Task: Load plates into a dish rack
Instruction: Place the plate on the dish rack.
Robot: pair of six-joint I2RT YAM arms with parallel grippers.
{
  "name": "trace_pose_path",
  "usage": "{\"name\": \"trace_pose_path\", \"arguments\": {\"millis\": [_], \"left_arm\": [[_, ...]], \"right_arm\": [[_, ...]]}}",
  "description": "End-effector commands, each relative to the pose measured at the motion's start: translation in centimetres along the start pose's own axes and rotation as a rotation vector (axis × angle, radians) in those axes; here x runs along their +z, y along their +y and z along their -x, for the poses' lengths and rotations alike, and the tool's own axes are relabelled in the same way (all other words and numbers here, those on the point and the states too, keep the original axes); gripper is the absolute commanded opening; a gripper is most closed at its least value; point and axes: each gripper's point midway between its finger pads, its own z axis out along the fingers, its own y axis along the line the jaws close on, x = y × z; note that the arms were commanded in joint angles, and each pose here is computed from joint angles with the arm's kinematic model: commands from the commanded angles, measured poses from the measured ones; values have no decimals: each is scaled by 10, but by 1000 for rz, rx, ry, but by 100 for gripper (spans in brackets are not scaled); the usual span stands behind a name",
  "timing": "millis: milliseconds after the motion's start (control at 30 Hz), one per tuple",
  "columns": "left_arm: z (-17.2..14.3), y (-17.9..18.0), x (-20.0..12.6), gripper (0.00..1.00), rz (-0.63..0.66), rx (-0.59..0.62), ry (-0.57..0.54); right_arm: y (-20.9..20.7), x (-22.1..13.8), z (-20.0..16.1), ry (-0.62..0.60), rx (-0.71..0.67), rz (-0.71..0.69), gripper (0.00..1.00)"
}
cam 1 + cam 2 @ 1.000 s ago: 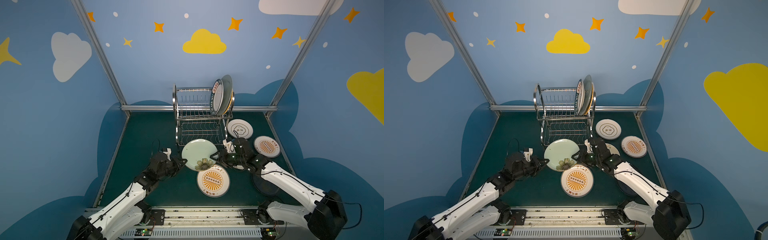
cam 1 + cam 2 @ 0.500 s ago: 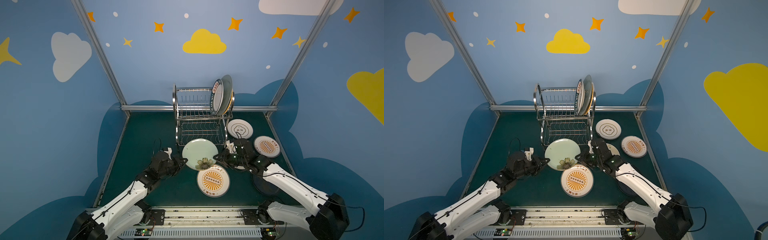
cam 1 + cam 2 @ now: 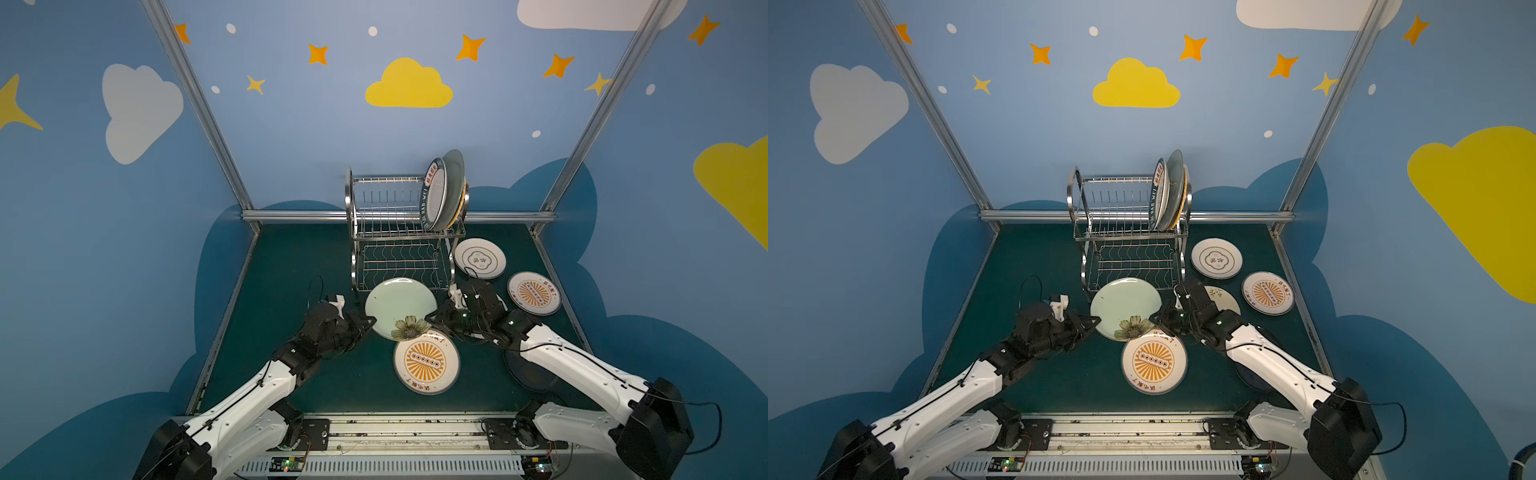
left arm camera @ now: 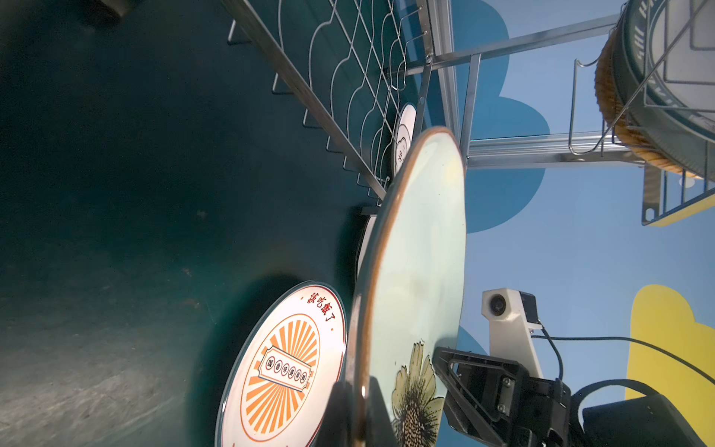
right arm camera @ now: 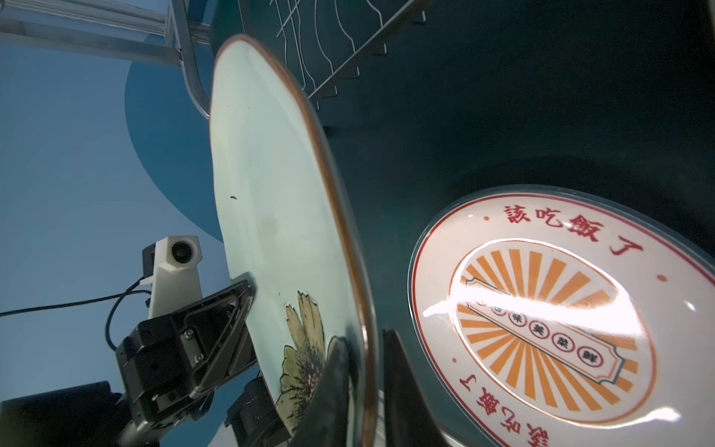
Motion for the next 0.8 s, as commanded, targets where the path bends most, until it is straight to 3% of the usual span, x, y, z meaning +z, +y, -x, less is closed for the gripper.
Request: {"name": "trace_pose_path", "arguments": {"millis": [0,133,333,367,500,567,667,767], "left_arm": [[11,-72,-12,4,-221,62,-42],[12,-73,-12,4,-224,60,-40],[12,-68,-11,5,-195,67,-39],[12,-66,-11,13,-187,70,-44],[14,-58,-16,62,-150,88,-62],[17,-54,-20,81,-130,97,-84],[25,-50,-31,100,-106,118,-140],[32,-51,-48,100,-90,164,-185]], "right_arm": [[-4,0,2,-26,13,-15,12],[-3,2,2,-34,20,-10,1],[-1,-9,6,-86,27,4,0],[-1,-14,8,-105,30,-4,0],[-7,-42,14,-183,6,-93,0],[-4,-56,17,-212,-23,-125,0],[7,-76,18,-241,-76,-142,0],[28,-92,16,-260,-163,-109,0]]}}
